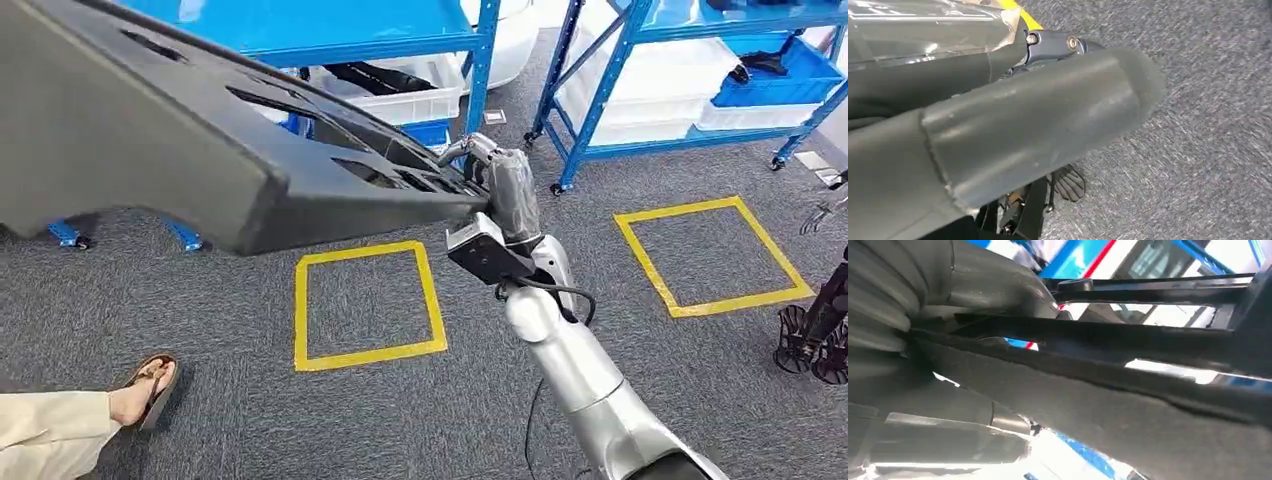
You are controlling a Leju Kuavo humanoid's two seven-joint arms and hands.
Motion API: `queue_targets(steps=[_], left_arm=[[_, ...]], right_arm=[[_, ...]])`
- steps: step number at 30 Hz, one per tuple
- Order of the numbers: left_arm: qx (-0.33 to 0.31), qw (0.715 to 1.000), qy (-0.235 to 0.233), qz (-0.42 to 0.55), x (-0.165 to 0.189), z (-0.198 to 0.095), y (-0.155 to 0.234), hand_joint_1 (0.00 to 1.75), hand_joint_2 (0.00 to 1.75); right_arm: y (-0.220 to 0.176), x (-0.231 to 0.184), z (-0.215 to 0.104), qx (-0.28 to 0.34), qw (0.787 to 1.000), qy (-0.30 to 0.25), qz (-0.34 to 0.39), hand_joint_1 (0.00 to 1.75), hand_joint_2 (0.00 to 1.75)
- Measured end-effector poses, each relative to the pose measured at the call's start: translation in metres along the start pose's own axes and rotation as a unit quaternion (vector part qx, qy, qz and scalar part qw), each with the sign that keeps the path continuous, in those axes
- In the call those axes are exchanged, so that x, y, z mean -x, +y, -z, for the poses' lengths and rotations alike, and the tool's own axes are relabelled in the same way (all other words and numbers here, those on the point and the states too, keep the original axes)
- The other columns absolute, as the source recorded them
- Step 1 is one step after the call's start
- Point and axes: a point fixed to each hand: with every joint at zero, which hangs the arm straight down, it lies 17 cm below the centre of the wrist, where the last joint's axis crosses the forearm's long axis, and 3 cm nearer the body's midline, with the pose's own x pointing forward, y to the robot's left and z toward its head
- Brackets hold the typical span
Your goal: Take the parts from the cabinet and place them on the table.
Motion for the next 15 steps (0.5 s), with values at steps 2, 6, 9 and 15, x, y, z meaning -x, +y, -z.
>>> queue_targets(steps=[2,6,9,15], left_arm=[[-0.001,1.000,0.003,0.000,0.0031,-0.0012,-0.0001,0.00,0.00],[-0.006,1.000,0.004,-0.003,0.0035,-0.0013,0.0005,0.00,0.00],[-0.011,1.000,0.006,-0.006,0.0050,-0.0010,0.0037,0.00,0.00],[-0.013,1.000,0.007,-0.009,0.0056,-0.0013,0.0039,0.00,0.00]], right_arm=[[-0.0001,0.0023,-0.0026,-0.001,1.000,0.001,-0.003,1.75,1.75],[0.0027,-0.0001,-0.0025,-0.003,1.000,-0.003,-0.004,1.75,1.75],[0.0038,-0.0029,0.0015,-0.001,1.000,-0.005,-0.002,1.75,1.75],[0.0048,-0.0055,0.0058,0.001,1.000,-0.007,0.001,1.75,1.75]])
